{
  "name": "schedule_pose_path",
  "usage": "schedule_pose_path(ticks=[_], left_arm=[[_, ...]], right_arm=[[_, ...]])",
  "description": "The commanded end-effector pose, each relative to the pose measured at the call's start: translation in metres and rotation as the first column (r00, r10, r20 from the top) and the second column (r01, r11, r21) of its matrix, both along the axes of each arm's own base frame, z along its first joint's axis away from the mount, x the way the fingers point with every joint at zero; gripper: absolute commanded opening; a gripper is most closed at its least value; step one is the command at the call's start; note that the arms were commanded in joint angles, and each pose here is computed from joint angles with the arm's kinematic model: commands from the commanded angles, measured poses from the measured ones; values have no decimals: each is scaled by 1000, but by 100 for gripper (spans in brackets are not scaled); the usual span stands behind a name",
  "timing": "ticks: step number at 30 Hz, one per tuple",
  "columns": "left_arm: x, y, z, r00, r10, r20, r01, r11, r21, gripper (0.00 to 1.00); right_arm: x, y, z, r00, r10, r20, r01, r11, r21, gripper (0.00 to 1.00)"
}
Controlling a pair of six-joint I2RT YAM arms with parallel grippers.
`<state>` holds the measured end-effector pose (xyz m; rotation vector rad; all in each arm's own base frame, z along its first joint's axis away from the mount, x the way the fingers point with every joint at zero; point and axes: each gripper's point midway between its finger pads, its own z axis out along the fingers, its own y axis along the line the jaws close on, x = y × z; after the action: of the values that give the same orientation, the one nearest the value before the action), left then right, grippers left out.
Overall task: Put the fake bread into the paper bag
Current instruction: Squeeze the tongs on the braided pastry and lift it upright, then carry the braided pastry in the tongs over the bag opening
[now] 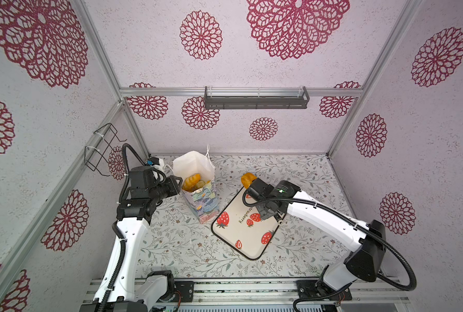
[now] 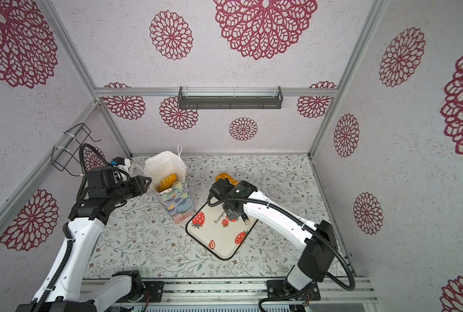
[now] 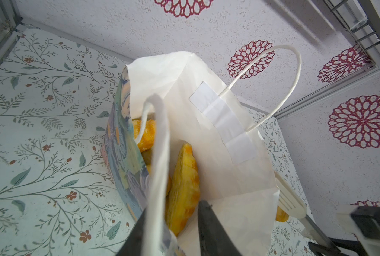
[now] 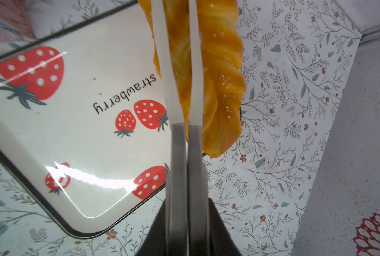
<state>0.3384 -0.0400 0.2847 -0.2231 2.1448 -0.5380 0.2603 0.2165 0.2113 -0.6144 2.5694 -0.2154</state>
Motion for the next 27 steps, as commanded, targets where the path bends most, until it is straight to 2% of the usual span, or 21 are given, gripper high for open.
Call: schedule_pose_path(ticks=[1,11,19,27], left_arm=[[1,-1,13,999,-7,40,6,1000,20,35],[1,0,13,999,-4,38,4,1000,24,35],[1,1,12,999,-1,36,0,1000,27,35],[1,2,12,999,4,34,-5,999,31,35]], right_arm=[[-2,4,54,993,-35,109,16,986,166,24],[-8,18,129,973,-11,230,-72,935,349,24],[-16,38,173,952,35,304,-171,884,436,24],[-26,70,210,926,99,364,-287,811,510,24]])
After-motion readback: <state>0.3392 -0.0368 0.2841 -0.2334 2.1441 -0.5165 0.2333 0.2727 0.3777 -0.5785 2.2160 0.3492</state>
